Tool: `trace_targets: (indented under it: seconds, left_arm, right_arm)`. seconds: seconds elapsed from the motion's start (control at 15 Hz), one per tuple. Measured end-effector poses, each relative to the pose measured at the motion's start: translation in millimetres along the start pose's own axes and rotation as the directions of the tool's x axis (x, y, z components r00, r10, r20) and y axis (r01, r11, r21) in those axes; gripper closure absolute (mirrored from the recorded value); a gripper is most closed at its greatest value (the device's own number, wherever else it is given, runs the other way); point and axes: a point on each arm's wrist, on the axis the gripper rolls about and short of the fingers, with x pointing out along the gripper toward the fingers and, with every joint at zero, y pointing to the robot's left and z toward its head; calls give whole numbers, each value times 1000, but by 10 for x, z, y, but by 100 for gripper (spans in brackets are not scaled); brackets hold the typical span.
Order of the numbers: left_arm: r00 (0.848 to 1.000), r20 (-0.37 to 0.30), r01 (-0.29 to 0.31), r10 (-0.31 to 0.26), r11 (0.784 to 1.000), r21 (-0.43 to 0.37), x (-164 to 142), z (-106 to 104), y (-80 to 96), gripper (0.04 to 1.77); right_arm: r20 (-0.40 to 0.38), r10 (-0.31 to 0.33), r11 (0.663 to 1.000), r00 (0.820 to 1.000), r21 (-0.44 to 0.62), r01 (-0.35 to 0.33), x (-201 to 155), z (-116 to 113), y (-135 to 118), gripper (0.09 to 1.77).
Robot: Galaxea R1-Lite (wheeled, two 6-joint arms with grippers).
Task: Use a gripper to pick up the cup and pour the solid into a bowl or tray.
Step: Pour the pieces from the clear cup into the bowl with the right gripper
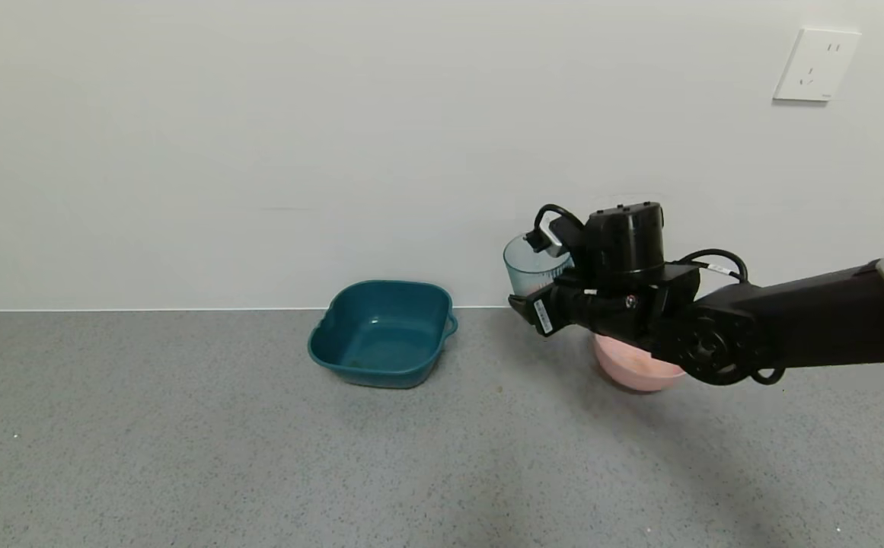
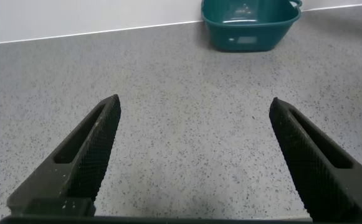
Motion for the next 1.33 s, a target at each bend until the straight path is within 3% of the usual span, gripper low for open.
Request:
trace_targets:
  seconds: [0.4,0.6,0.8,1.13,1.33]
  left_arm:
    - [1000,0,0,0,1000,0,0,0,0,9]
    - [1000,0,0,0,1000,0,0,0,0,9]
    - [1000,0,0,0,1000,0,0,0,0,9]
    - [1000,0,0,0,1000,0,0,0,0,9]
    - [1000,0,0,0,1000,0,0,0,0,9]
  right_arm:
    - [46,-98,984,994,-146,103,167,491,-61,51]
    - [36,-134,961,990,-238,139,324,579,10,51]
    - [6,-145,925,989,-354,138,496,485,293,51]
    - [-23,-171,826,985,-548,131,609,352,595,51]
    - [31,-185,731,982,-664,158,624,392,641,51]
